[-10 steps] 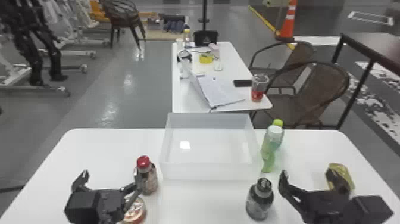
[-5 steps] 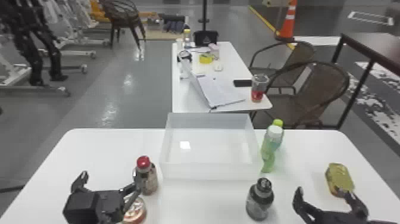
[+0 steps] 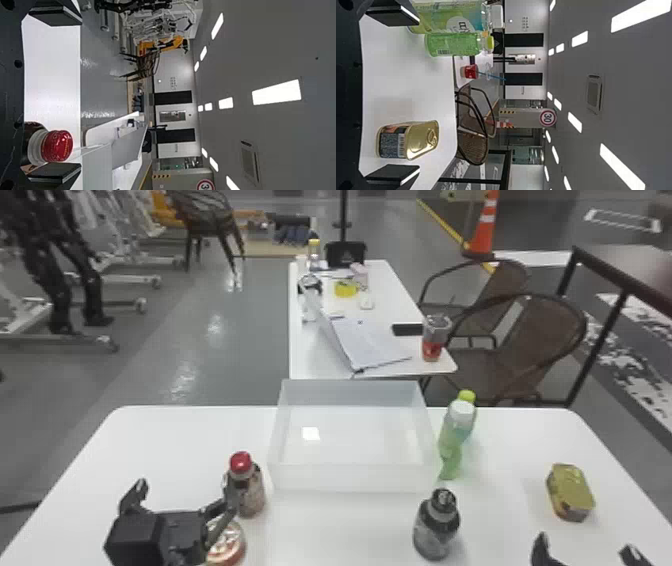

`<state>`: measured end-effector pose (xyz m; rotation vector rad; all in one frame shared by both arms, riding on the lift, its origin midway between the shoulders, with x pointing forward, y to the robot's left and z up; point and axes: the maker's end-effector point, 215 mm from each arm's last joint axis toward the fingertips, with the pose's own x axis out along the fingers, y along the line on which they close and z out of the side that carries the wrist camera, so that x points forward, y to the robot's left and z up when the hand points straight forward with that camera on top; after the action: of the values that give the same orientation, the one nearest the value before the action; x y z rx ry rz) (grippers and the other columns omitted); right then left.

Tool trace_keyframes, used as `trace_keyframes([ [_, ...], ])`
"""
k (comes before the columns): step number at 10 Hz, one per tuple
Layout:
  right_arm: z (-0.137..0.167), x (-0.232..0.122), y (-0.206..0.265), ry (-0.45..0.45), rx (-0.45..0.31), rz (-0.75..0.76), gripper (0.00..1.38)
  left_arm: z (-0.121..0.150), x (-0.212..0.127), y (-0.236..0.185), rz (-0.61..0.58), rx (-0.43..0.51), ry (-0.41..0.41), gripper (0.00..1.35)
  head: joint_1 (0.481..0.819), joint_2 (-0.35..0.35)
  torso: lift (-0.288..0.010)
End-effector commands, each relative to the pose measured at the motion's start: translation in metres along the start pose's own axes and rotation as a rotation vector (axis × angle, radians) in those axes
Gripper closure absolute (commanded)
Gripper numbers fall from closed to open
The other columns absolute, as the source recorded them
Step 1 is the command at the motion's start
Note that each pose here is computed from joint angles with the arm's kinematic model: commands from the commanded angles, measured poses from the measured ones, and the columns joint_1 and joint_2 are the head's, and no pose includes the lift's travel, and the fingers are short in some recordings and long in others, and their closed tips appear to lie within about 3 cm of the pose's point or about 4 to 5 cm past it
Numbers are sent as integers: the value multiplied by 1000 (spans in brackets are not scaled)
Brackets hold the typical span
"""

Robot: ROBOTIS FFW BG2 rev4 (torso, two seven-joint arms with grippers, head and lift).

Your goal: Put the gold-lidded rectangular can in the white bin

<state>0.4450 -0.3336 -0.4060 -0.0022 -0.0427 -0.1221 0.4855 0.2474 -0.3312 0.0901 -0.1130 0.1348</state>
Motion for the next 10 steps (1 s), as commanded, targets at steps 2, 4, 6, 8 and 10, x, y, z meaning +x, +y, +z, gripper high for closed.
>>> trace_keyframes([
  [2,-25,3,-25,26,53,19,117,-3,-1,0,3,-8,8,35,549,0,-100],
  [4,-38,8,-44,43,68,-22,163,-3,-1,0,2,-8,8,39,549,0,-100],
  [6,-48,15,-56,70,77,-48,165,-2,-2,1,4,-8,6,39,549,0,-100],
  [8,-54,31,-60,94,75,-46,165,-2,-1,2,7,-10,5,44,549,0,-100],
  [10,-57,45,-63,105,66,-43,163,-2,-1,2,8,-12,5,45,549,0,-100],
])
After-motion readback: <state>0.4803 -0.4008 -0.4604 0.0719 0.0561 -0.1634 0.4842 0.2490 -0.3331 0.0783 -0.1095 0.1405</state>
